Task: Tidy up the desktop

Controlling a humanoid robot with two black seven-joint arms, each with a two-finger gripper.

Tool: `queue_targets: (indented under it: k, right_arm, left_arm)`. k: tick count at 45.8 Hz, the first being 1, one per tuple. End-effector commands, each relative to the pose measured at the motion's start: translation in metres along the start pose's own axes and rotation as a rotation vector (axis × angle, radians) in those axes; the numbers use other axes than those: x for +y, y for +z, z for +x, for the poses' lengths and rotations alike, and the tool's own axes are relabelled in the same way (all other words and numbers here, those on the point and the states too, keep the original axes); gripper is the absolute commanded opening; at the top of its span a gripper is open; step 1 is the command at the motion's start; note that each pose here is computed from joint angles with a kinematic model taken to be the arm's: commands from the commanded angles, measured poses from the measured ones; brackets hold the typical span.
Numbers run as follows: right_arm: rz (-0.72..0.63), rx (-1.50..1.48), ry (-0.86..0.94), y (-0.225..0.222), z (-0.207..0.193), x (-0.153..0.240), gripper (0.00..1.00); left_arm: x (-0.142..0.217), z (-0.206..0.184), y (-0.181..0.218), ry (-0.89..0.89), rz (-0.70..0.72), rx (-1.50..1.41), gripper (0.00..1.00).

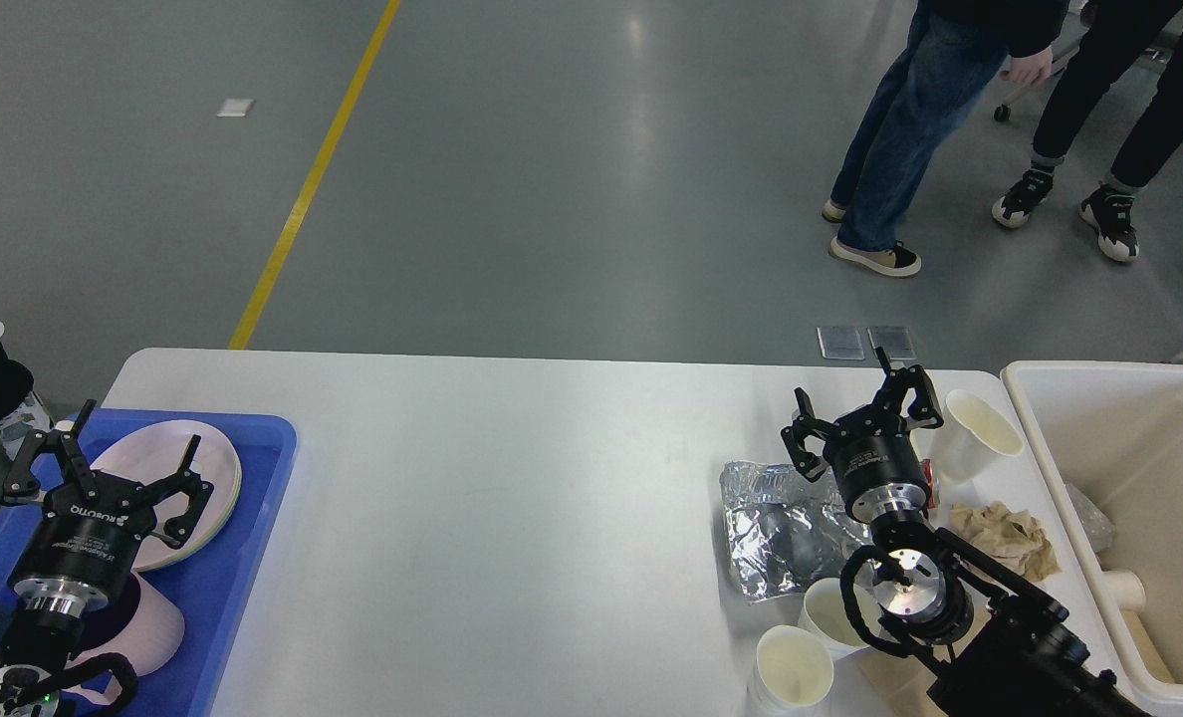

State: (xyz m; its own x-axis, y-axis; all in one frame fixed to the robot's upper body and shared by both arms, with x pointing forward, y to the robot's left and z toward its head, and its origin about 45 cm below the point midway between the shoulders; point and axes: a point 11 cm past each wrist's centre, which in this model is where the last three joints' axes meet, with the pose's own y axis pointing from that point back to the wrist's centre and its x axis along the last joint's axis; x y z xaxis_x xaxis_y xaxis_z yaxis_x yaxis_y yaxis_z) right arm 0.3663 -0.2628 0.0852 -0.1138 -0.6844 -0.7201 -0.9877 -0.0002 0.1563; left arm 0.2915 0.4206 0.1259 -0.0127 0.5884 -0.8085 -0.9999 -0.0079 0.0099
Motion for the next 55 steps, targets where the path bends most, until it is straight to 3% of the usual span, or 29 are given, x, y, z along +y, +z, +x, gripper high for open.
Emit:
queue_targets:
  k: [1, 17, 35, 41, 47, 55]
  right_arm:
    - [0.000, 0.000, 0.000, 0.000, 0.000, 0.000, 1.00]
    - [0.000, 0.000, 0.000, 0.000, 0.000, 0.000, 1.00]
    - [0.000, 0.001, 0.001, 0.000, 0.000, 0.000, 1.00]
    - [0.000, 0.001, 0.001, 0.000, 0.000, 0.000, 1.00]
    - [0.000, 0.001, 0.001, 0.000, 0.000, 0.000, 1.00]
    - [0.001, 0.002, 0.001, 0.000, 0.000, 0.000, 1.00]
  left_arm:
    - [-0.001, -0.001, 0.002, -0.004, -0.025, 0.049, 0.96]
    - [-0.003, -0.001, 0.004, 0.002, -0.035, 0.050, 0.96]
    - [-0.036, -0.029, 0.015, -0.087, -0.063, 0.049, 0.96]
    - [-0.036, -0.021, 0.005, -0.055, -0.026, 0.037, 0.96]
    - [-0.041, -0.018, -0.041, -0.043, 0.110, 0.025, 0.96]
    - [-0.051, -0.021, -0.041, -0.042, 0.025, -0.020, 0.96]
